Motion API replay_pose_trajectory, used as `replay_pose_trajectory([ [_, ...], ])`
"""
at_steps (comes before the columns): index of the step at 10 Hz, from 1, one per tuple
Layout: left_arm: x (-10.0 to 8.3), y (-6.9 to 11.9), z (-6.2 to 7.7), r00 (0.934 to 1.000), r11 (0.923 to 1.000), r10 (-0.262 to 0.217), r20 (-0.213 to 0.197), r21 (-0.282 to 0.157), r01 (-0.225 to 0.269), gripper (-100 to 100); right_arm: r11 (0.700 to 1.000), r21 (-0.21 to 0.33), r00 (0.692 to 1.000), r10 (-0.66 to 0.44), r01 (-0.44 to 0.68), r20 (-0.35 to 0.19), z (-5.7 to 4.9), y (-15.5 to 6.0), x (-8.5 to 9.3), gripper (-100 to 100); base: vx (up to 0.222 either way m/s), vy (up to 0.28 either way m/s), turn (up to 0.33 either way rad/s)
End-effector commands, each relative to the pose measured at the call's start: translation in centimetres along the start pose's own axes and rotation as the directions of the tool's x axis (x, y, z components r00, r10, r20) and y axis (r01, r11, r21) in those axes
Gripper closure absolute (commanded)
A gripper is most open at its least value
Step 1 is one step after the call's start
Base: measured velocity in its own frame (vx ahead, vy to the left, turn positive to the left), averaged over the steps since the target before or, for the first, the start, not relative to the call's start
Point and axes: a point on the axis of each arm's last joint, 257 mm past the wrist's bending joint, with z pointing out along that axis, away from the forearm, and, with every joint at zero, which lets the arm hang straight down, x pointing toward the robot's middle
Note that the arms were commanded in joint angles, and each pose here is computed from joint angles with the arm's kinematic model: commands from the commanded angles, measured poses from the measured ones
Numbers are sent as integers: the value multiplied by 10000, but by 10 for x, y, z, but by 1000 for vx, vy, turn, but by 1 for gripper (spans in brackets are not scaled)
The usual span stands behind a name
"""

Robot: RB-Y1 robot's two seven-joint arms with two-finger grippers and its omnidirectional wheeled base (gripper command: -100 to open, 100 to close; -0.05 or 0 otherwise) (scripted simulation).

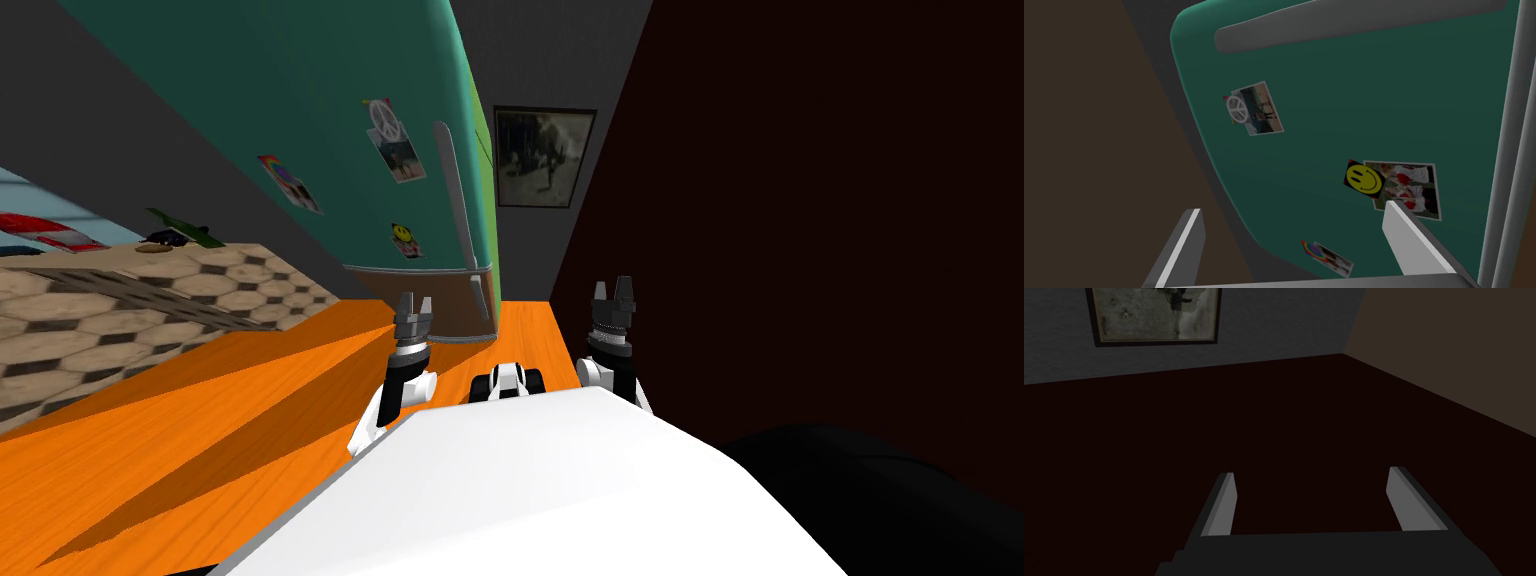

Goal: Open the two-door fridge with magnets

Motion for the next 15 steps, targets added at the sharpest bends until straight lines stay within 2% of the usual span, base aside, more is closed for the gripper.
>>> replay_pose_trajectory([
  [1,3,15,-7,9999,9999,96,-100,-122,-97,-100,10000,-1,10000,0,0,0,0,0,0,0,157,-45,-49],
  [10,14,58,-32,9996,9983,215,-173,-545,-224,-100,10000,-1,10000,0,0,0,0,0,0,0,165,-29,-46],
  [12,17,65,-37,9998,9979,165,-79,-631,-170,-100,10000,-1,10000,0,0,0,0,0,0,0,141,-40,-39],
  [15,23,75,-44,9994,9970,-83,345,-762,109,-100,10000,-1,10000,0,0,0,0,0,0,0,125,-12,-25],
])
